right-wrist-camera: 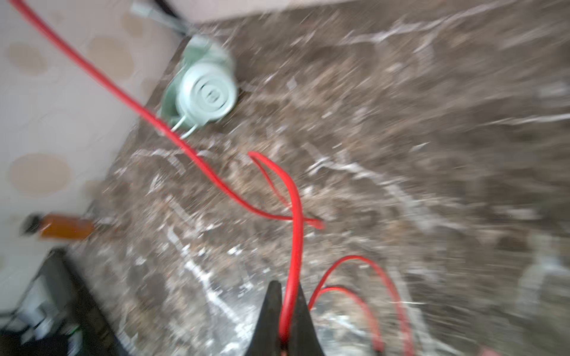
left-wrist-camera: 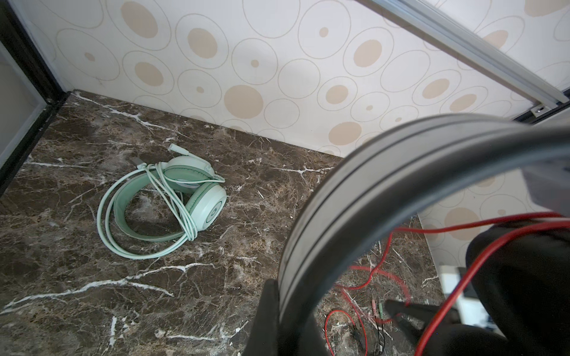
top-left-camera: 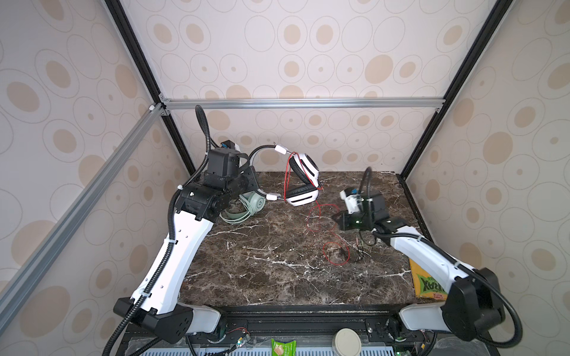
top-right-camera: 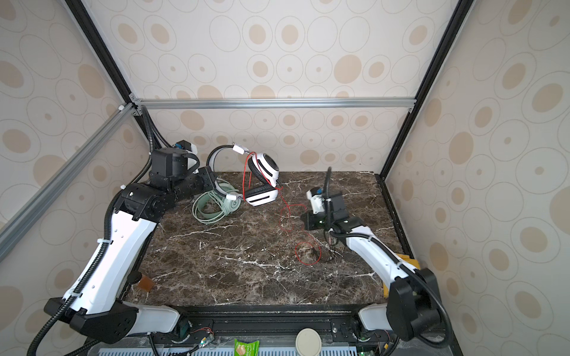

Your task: Wrap the headphones

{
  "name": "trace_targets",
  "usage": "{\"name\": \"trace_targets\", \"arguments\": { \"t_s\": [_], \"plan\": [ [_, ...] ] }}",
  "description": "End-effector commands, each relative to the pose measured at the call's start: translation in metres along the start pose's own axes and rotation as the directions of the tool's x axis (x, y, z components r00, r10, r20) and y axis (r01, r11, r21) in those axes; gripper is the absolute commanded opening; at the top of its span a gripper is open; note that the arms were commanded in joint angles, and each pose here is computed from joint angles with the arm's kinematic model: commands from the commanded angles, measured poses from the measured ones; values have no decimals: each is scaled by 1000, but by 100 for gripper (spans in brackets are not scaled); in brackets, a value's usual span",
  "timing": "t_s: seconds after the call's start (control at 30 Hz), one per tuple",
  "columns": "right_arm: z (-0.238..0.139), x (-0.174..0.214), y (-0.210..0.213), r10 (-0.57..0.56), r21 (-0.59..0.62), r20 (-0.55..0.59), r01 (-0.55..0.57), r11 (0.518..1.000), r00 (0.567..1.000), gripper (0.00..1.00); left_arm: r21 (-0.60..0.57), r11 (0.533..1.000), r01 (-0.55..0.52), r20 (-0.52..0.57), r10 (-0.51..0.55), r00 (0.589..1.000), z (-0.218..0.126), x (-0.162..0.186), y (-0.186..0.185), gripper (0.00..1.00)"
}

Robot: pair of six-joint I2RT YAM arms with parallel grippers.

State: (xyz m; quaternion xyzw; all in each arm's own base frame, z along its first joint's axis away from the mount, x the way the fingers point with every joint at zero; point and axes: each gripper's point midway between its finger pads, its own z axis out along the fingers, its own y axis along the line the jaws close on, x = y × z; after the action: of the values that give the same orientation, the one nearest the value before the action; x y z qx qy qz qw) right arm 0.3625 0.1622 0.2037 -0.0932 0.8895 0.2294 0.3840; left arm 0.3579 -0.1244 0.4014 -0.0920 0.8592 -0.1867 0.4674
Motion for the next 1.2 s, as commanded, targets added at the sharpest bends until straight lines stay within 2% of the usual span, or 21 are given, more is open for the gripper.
{"name": "trace_targets", "arguments": {
  "t_s": [0.0,0.07,0.1,0.17,0.2,0.23,0.33,0.5,0.63,0.8,0.87,0.97,1.17],
  "plan": [
    [-27,-3,-70,-34,338,-47,47,940,998,0,73,997,24,142,-34,989,-42,-38,-13,0],
    [-29,-17,-92,-21,408,-37,34,912,999,0,69,997,27,142,-36,989,-45,-37,-11,0],
    [-28,-22,-103,-7,436,-38,23,900,999,5,69,997,27,143,-36,989,-47,-36,-10,0],
    [-23,-30,-134,42,526,-59,-5,851,997,54,67,997,28,140,-37,989,-48,-34,-8,0],
    [-19,-32,-139,61,530,-75,-12,848,995,69,63,998,29,138,-37,990,-48,-34,-7,0],
    [-15,-33,-141,78,520,-95,-18,854,992,75,66,997,30,136,-39,990,-48,-33,-7,0],
    [-7,-33,-117,73,409,-80,-34,912,994,77,69,997,33,124,-42,991,-46,-30,-7,0],
    [-16,-11,-89,29,328,-55,-10,945,998,73,73,997,32,129,-41,991,-44,-34,-9,0],
    [-3,4,-38,-51,103,-68,58,993,996,70,89,995,37,127,-49,991,-41,-38,-14,0],
    [33,33,26,-209,-146,-168,185,972,963,68,111,993,42,134,-57,989,-44,-44,-20,0],
    [49,43,44,-260,-217,-149,225,950,954,67,113,993,43,138,-58,989,-47,-47,-21,0],
    [67,52,53,-260,-277,-102,224,934,960,68,116,992,41,144,-58,988,-51,-50,-22,0],
    [95,50,52,-240,-302,-40,217,928,970,68,113,993,36,152,-53,987,-56,-55,-23,0]
  ]
}}
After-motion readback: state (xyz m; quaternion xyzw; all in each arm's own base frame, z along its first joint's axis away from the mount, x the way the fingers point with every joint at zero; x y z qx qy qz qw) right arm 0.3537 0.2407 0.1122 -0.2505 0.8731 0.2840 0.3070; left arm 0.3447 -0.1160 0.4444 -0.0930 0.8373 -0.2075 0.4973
